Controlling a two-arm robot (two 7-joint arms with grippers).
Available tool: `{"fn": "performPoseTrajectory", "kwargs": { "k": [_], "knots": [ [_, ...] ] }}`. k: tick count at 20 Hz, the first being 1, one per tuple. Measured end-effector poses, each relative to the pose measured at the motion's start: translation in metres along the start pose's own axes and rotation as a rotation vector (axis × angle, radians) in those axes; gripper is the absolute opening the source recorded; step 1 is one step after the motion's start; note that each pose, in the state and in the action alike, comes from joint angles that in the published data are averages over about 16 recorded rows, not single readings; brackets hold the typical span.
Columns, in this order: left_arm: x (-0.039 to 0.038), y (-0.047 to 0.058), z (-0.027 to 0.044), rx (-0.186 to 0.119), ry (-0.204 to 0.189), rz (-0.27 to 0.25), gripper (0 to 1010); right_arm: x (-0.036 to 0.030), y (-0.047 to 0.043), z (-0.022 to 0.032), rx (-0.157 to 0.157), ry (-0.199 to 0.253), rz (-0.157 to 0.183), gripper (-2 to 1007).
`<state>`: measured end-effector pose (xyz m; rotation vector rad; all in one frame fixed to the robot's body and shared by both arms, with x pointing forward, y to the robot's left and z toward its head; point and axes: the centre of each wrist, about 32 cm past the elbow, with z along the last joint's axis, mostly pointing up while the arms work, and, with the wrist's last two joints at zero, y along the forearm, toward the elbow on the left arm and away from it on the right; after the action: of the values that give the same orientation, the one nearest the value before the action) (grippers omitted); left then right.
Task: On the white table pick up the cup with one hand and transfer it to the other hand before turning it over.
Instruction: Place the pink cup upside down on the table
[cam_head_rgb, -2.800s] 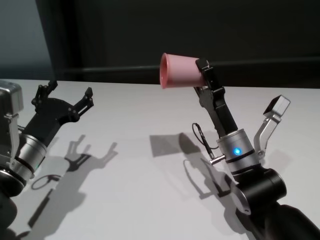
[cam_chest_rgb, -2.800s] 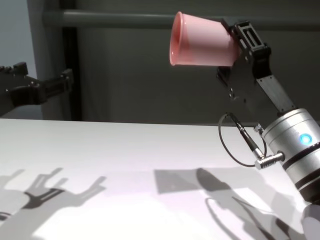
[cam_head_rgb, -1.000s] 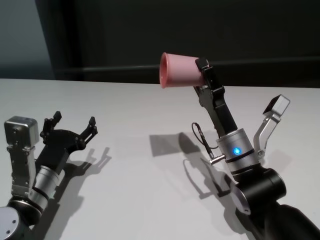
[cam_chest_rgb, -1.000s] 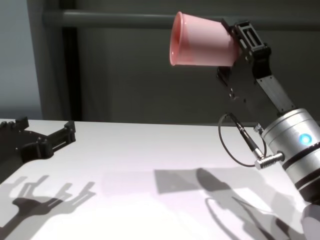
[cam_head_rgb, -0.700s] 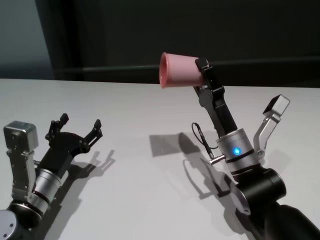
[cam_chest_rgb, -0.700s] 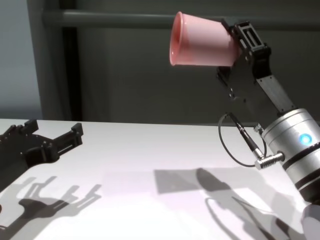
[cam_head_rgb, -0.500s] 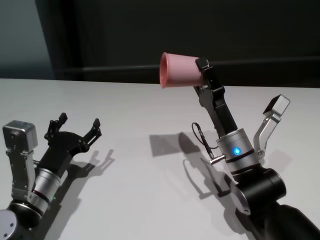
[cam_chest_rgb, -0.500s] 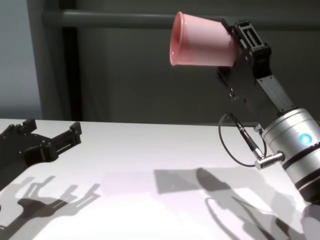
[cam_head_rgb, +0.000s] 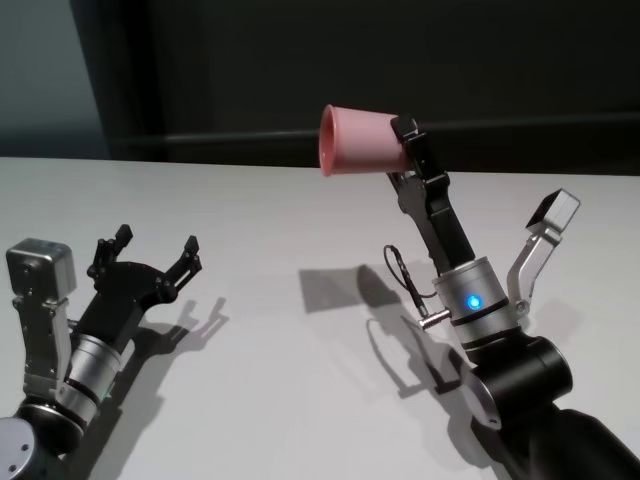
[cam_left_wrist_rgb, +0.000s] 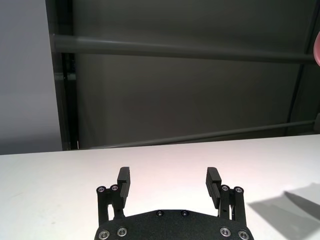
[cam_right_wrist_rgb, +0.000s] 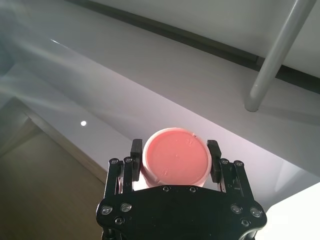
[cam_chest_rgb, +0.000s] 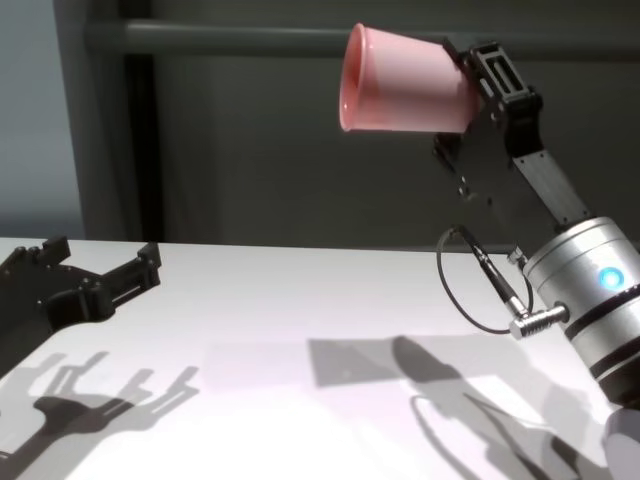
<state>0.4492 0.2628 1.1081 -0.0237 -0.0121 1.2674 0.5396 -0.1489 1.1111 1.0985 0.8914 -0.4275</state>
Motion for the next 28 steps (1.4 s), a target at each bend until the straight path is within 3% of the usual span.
{"fn": "performPoseTrajectory", "kwargs": {
  "k": [7,13,16,20,28],
  "knots": [
    [-0.0005,0.0,0.0007,0.003,-0.004,0.004,1001,-0.0104,0.0066,0.013,-0.042,-0.044,-0.005,752],
    [-0.0007,0.0,0.001,0.004,-0.005,0.005,1001,-0.0271,0.0162,0.0281,-0.144,-0.171,-0.023,752],
    [-0.0008,0.0,0.001,0.005,-0.006,0.006,1001,-0.0364,0.0212,0.0329,-0.214,-0.266,-0.042,752],
    [-0.0008,0.0,0.0011,0.005,-0.007,0.006,1001,-0.0491,0.0285,0.035,-0.335,-0.443,-0.089,752],
    [-0.0009,0.0,0.0012,0.006,-0.007,0.007,1001,-0.0653,0.0395,0.0256,-0.55,-0.801,-0.182,752]
  ]
}}
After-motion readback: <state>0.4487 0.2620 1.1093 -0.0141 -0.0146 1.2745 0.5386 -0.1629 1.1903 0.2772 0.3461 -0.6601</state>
